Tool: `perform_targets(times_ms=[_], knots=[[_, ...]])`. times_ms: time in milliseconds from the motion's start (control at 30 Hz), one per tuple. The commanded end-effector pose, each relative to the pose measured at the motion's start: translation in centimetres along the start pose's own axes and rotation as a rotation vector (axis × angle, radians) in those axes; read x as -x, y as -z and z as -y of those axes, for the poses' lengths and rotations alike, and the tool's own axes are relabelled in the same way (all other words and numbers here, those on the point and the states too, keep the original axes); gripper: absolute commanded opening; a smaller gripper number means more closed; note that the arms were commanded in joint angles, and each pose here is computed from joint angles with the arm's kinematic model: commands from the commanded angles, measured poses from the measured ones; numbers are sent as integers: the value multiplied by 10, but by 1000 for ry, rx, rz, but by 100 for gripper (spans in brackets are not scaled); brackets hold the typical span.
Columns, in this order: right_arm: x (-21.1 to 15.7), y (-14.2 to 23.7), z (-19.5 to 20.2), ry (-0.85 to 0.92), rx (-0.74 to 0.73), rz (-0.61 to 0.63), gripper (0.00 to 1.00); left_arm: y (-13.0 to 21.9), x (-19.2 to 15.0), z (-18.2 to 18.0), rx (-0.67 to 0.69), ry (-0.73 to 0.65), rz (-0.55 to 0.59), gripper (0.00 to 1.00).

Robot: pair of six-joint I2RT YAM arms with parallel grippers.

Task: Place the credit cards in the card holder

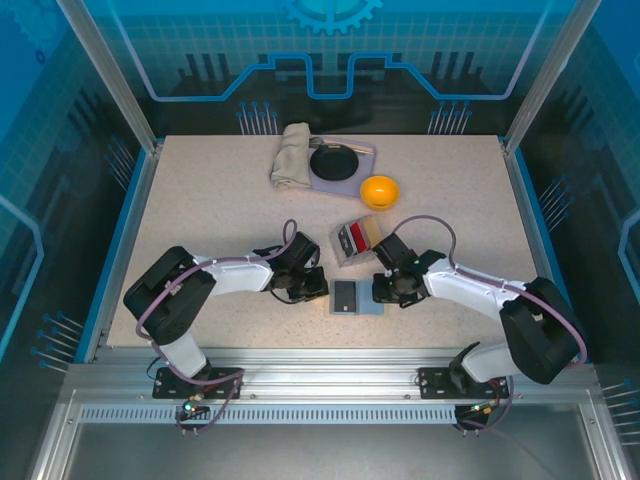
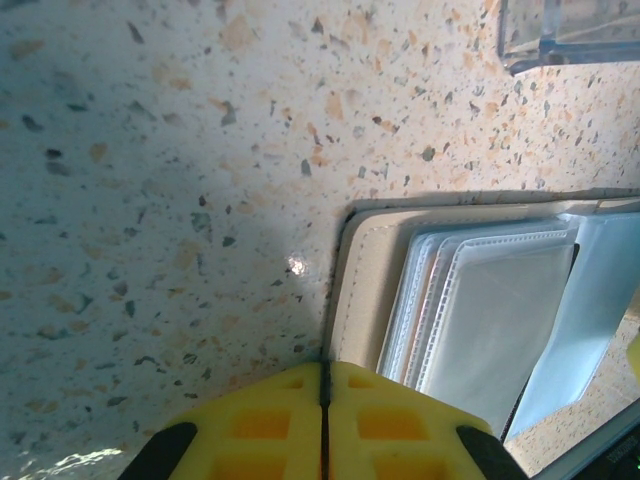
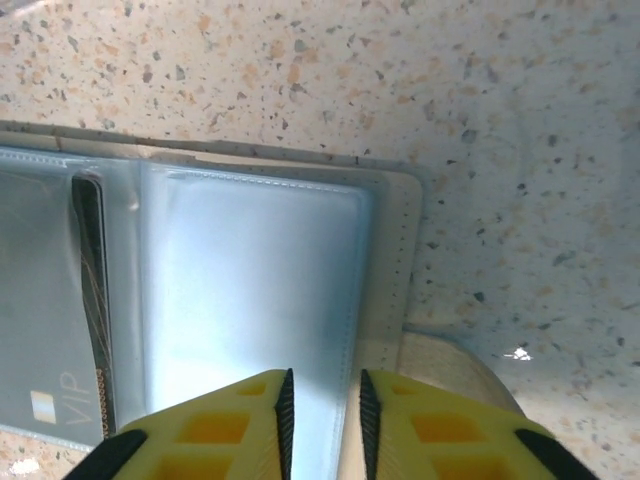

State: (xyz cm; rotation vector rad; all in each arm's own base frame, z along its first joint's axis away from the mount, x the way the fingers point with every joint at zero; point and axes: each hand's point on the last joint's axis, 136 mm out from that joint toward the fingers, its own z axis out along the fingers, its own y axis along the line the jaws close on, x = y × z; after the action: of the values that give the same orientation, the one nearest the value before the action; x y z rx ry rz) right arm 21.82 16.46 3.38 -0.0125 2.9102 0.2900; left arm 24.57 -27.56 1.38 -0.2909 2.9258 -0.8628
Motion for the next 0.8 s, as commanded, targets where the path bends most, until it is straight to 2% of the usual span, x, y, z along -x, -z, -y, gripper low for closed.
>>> perform_targets(times_ms=[0, 67, 167, 267, 400, 467, 767], knots=[[8, 16, 0, 22, -21, 31, 29, -2, -3, -9, 43, -16, -2, 9], [9, 20, -2, 27, -15, 42, 29, 0, -2, -6, 34, -20, 2, 9], [12, 29, 8, 4, -62, 79, 37, 2, -2, -2, 20, -28, 1, 7], [16, 40, 21, -13, -115, 127, 40, 5, 0, 4, 2, -36, 5, 7], [16, 49, 27, -24, -125, 149, 55, 11, 1, 10, -20, -50, 26, 15], [12, 44, 28, -36, -108, 124, 58, 12, 1, 11, -25, -54, 25, 17], [1, 13, 5, -56, 33, 20, 59, 6, -3, 12, -47, -45, -4, 27]])
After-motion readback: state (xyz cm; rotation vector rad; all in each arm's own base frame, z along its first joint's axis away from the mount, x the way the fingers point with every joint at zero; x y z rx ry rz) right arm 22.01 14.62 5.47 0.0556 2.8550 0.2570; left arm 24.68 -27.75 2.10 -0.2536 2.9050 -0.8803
